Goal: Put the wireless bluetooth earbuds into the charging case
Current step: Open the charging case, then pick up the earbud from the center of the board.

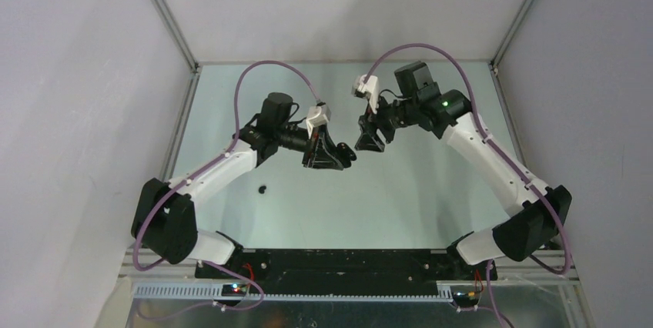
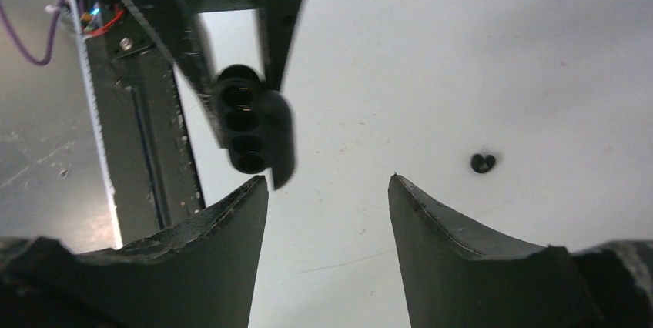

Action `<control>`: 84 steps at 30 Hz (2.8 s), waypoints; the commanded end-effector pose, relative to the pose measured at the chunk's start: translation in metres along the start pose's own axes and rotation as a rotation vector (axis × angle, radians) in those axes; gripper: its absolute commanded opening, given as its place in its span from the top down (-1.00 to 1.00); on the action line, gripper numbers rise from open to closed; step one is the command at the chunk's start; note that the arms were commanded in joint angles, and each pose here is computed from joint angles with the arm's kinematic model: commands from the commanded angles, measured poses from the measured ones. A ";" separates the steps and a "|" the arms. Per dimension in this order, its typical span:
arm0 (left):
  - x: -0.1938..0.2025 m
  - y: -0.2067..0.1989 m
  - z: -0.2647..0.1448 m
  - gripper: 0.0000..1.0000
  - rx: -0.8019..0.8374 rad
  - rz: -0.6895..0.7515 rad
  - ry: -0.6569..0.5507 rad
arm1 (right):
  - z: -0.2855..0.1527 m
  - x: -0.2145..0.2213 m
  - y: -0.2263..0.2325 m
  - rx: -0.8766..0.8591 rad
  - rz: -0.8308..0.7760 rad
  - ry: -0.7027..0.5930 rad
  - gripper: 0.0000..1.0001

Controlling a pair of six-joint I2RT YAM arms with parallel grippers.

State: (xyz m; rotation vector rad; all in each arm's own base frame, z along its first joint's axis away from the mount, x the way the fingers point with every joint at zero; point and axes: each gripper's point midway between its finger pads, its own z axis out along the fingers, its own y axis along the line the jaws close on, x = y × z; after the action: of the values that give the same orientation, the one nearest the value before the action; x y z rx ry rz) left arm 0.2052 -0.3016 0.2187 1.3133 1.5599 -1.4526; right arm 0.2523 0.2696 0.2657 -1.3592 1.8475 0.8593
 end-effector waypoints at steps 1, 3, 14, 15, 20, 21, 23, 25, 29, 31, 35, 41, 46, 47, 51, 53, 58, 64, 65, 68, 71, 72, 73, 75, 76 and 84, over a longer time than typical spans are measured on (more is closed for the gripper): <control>-0.022 0.000 -0.007 1.00 -0.009 0.064 -0.035 | -0.021 -0.017 -0.036 0.161 0.032 -0.078 -0.27; -0.025 0.001 -0.011 1.00 -0.020 0.070 -0.042 | -0.024 -0.013 -0.058 0.218 0.070 -0.081 -0.24; -0.036 0.002 -0.030 1.00 -0.070 0.113 -0.073 | 0.032 0.069 -0.174 0.276 0.593 0.128 0.07; -0.035 0.002 -0.030 1.00 -0.071 0.114 -0.073 | 0.042 0.083 -0.182 0.287 0.639 0.161 0.08; -0.034 0.002 -0.029 1.00 -0.071 0.115 -0.074 | 0.073 0.122 -0.194 0.294 0.743 0.268 0.22; -0.034 0.002 -0.029 1.00 -0.070 0.116 -0.075 | 0.079 0.133 -0.195 0.294 0.754 0.296 0.23; -0.034 0.002 -0.029 1.00 -0.070 0.117 -0.077 | 0.089 0.144 -0.194 0.298 0.757 0.334 0.30; -0.034 0.003 -0.029 1.00 -0.070 0.118 -0.077 | 0.098 0.151 -0.190 0.284 0.756 0.361 0.33; -0.034 0.002 -0.029 1.00 -0.069 0.119 -0.079 | 0.112 0.161 -0.185 0.276 0.743 0.406 0.34; -0.034 0.001 -0.029 1.00 -0.066 0.121 -0.080 | 0.118 0.164 -0.182 0.272 0.736 0.423 0.35; -0.034 -0.003 -0.030 1.00 -0.058 0.137 -0.081 | 0.123 0.169 -0.181 0.277 0.732 0.440 0.37; -0.029 -0.021 -0.030 1.00 0.034 0.197 -0.076 | 0.122 0.173 -0.182 0.276 0.747 0.441 0.39; -0.021 -0.038 -0.031 1.00 0.120 0.296 -0.066 | 0.121 0.169 -0.181 0.254 0.754 0.423 0.39; -0.016 -0.044 -0.032 1.00 0.134 0.269 -0.053 | 0.121 0.169 -0.182 0.251 0.750 0.420 0.39; -0.012 -0.052 -0.034 1.00 0.160 0.309 -0.038 | 0.118 0.163 -0.182 0.236 0.717 0.402 0.37; -0.013 -0.052 -0.034 1.00 0.160 0.312 -0.037 | 0.115 0.160 -0.184 0.242 0.687 0.397 0.37; -0.014 -0.049 -0.034 1.00 0.149 0.300 -0.033 | 0.098 0.148 -0.195 0.310 0.545 0.381 0.31; -0.014 -0.047 -0.032 1.00 0.144 0.297 -0.032 | 0.083 0.153 -0.215 0.448 0.483 0.389 0.22; -0.014 -0.047 -0.032 1.00 0.143 0.294 -0.032 | 0.083 0.155 -0.218 0.468 0.482 0.400 0.22; -0.014 -0.047 -0.031 1.00 0.143 0.295 -0.031 | 0.089 0.162 -0.222 0.501 0.472 0.431 0.22; -0.015 -0.047 -0.031 1.00 0.140 0.297 -0.029 | 0.097 0.165 -0.221 0.523 0.437 0.469 0.23; -0.015 -0.047 -0.031 1.00 0.138 0.298 -0.029 | 0.099 0.168 -0.222 0.534 0.429 0.485 0.22; -0.015 -0.047 -0.031 1.00 0.138 0.300 -0.029 | 0.104 0.168 -0.219 0.528 0.413 0.494 0.23; -0.016 -0.047 -0.031 1.00 0.135 0.304 -0.029 | 0.110 0.167 -0.214 0.524 0.388 0.511 0.23; -0.015 -0.047 -0.031 1.00 0.134 0.301 -0.028 | 0.114 0.167 -0.210 0.516 0.377 0.515 0.24; -0.016 -0.048 -0.032 1.00 0.129 0.314 -0.029 | 0.120 0.172 -0.204 0.509 0.360 0.555 0.26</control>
State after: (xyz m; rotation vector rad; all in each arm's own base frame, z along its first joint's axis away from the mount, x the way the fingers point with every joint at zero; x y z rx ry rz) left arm 0.1740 -0.2683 0.2386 1.5092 1.2760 -1.4107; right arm 0.4177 0.2359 0.0323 -1.0086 2.5775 0.1687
